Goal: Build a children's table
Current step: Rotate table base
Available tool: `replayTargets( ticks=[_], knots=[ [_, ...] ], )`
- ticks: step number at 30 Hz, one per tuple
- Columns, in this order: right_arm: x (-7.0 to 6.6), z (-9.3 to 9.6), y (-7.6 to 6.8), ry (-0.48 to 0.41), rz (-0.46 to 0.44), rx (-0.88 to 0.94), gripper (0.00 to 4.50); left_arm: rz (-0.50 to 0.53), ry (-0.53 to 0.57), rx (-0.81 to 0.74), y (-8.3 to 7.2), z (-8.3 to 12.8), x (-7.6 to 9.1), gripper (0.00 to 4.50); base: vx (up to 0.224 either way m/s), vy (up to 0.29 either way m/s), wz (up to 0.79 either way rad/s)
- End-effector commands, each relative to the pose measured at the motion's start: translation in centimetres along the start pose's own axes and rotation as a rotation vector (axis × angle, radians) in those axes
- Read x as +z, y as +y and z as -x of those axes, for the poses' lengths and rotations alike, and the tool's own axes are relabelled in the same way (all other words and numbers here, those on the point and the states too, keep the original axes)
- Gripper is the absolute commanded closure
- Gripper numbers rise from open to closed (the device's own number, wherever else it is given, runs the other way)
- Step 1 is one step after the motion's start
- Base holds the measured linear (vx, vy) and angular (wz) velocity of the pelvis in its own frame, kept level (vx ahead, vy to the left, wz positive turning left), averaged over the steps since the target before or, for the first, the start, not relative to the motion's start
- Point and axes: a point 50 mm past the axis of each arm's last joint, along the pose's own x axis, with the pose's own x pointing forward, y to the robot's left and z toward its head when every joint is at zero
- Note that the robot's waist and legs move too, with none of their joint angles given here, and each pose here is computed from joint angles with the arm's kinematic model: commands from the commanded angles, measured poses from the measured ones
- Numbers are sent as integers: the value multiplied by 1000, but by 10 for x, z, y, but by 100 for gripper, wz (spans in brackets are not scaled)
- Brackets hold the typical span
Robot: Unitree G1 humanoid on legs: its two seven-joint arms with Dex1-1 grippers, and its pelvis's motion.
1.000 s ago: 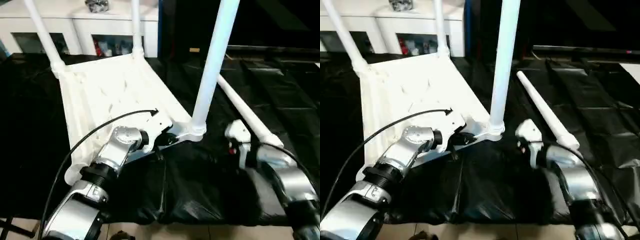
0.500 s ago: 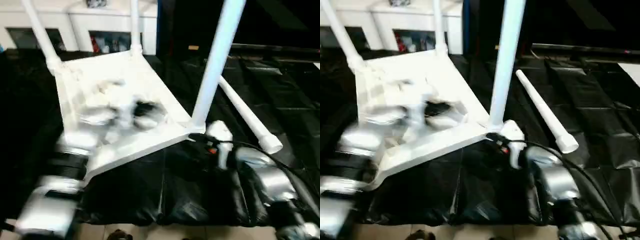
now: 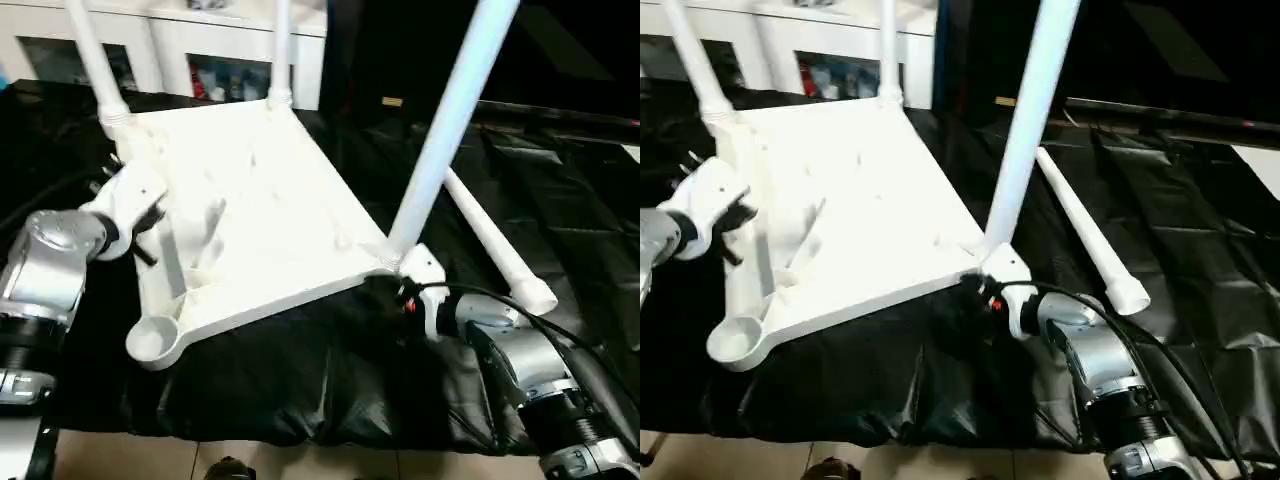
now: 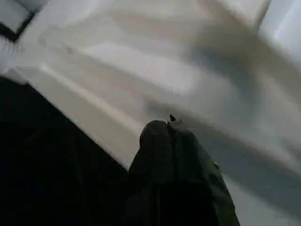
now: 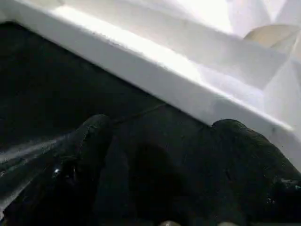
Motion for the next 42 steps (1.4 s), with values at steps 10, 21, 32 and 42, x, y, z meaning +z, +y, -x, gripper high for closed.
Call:
replayTargets(
  ticks=[10, 21, 32, 42],
  knots=[
    [14, -16, -16, -75, -22, -211, 192, -96, 95, -121, -15, -6, -15, 450, 0, 0, 0],
    [16, -43, -18, -48, -9, -284, 283, -225, 145, -579, -50, 9, -18, 450, 0, 0, 0],
    [28, -67, -24, -43, 5, -298, 364, -161, -55, -877, -98, 16, 17, 450, 0, 0, 0],
    [44, -86, -17, -51, 34, -257, 448, -138, -200, -862, -122, 4, 55, 450, 0, 0, 0]
  ],
)
